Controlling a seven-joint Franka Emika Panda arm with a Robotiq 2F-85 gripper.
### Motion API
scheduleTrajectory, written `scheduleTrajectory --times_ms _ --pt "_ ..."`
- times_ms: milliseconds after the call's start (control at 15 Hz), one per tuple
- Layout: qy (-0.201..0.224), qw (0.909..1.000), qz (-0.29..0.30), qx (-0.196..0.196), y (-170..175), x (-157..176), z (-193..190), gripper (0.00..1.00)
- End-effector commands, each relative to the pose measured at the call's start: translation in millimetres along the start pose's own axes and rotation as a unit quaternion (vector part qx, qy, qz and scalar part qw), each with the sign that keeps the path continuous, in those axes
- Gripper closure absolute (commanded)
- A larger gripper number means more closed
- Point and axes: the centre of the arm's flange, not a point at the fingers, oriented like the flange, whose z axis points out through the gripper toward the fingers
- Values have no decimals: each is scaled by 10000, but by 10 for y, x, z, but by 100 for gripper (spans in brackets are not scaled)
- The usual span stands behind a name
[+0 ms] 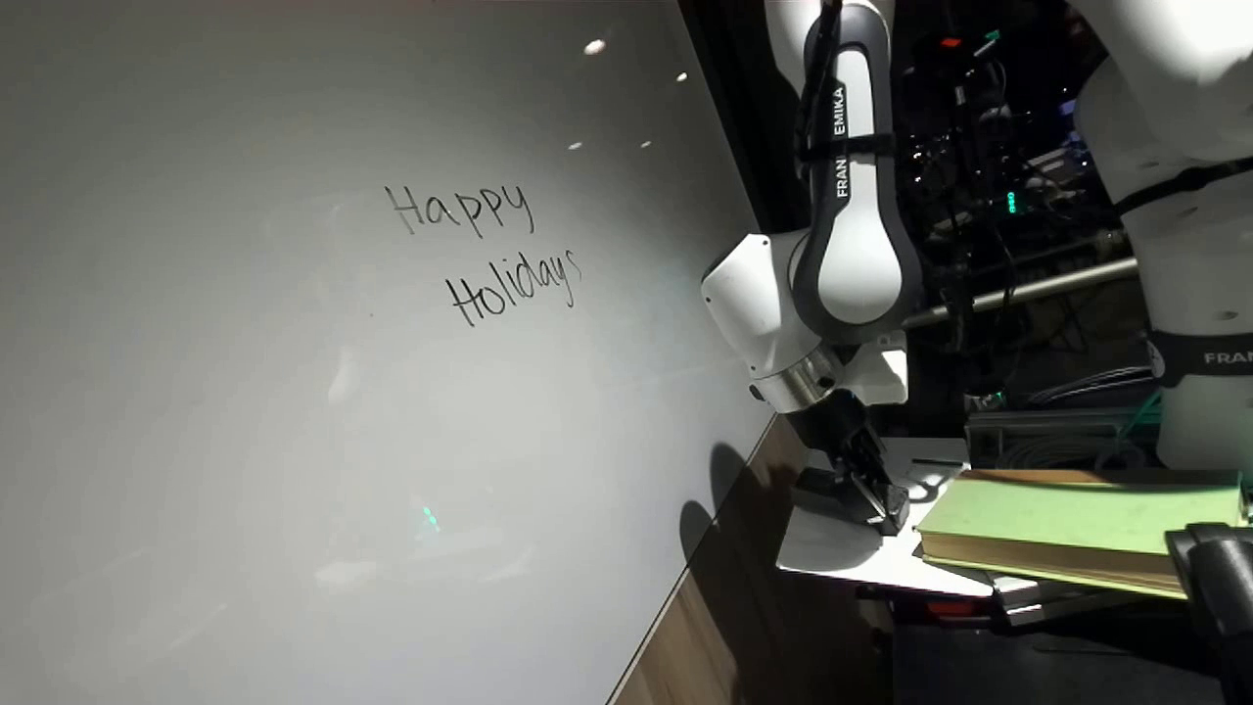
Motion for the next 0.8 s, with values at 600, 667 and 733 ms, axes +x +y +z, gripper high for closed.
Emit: scheduleTrajectory --times_ms 600,667,733 --pt "427 9980 -335 -326 20 -96 -68 63" --pt "435 9979 -354 -334 -3 -70 -85 63" --pt "446 9977 -368 -341 -19 -54 -99 63"
